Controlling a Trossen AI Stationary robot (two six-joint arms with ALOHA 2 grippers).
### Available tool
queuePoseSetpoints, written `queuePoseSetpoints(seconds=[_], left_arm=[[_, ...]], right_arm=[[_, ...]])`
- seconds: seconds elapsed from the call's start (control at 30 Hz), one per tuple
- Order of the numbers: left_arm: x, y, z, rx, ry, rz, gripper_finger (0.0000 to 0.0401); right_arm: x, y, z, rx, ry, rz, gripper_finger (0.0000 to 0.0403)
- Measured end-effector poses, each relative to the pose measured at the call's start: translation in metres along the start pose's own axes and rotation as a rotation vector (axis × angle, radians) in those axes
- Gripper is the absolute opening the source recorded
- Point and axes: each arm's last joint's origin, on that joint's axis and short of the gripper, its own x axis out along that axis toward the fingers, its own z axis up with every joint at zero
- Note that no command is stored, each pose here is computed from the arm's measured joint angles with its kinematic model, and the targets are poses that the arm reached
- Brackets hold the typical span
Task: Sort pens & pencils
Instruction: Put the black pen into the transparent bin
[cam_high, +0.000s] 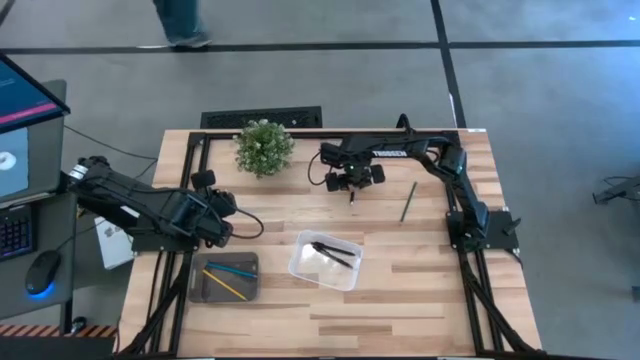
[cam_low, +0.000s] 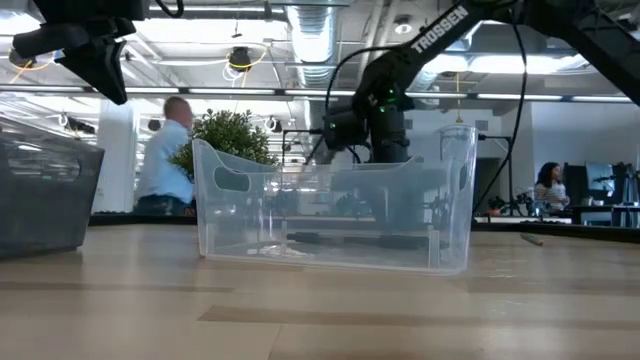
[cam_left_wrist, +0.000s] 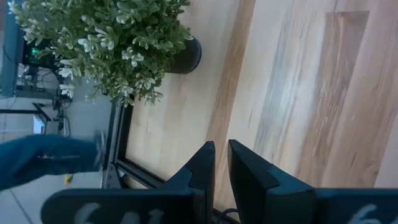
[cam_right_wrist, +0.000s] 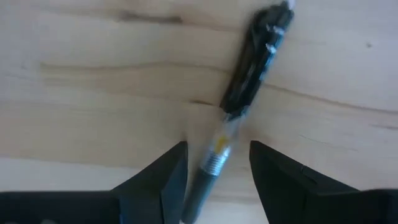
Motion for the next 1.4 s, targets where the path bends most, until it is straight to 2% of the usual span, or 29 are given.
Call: queuePoseSetpoints(seconds=[0.2,0.4,0.7,1.0,1.1,1.4], left_arm=[[0.0,0.0,0.0,0.009,0.0,0.0,0.0036],[0.0,0.0,0.0,0.012,0.001,0.0,0.0036],[0.0,0.0,0.0,0.008,0.001,-0.001,0.0036],[0.0,0.0,0.0,0.012,0.002,-0.001,0.0036],[0.0,0.0,0.0,0.012,0.007,-0.009,0.0036],[0.0,-0.001,-0.001,0.013,0.03,-0.051,0.0036]], right_arm=[[0.01,-0.002,0.0,0.005,0.051,0.083,0.0191],[0.012,-0.002,-0.006,-0.029,0.012,0.017,0.0195],[0.014,0.005,-0.016,-0.013,0.021,0.02,0.0195],[0.014,0.009,-0.023,0.003,-0.044,-0.025,0.0194],[0.014,0.009,-0.023,-0.025,-0.032,-0.019,0.0193],[0.015,0.01,-0.028,-0.007,0.079,0.032,0.0187]])
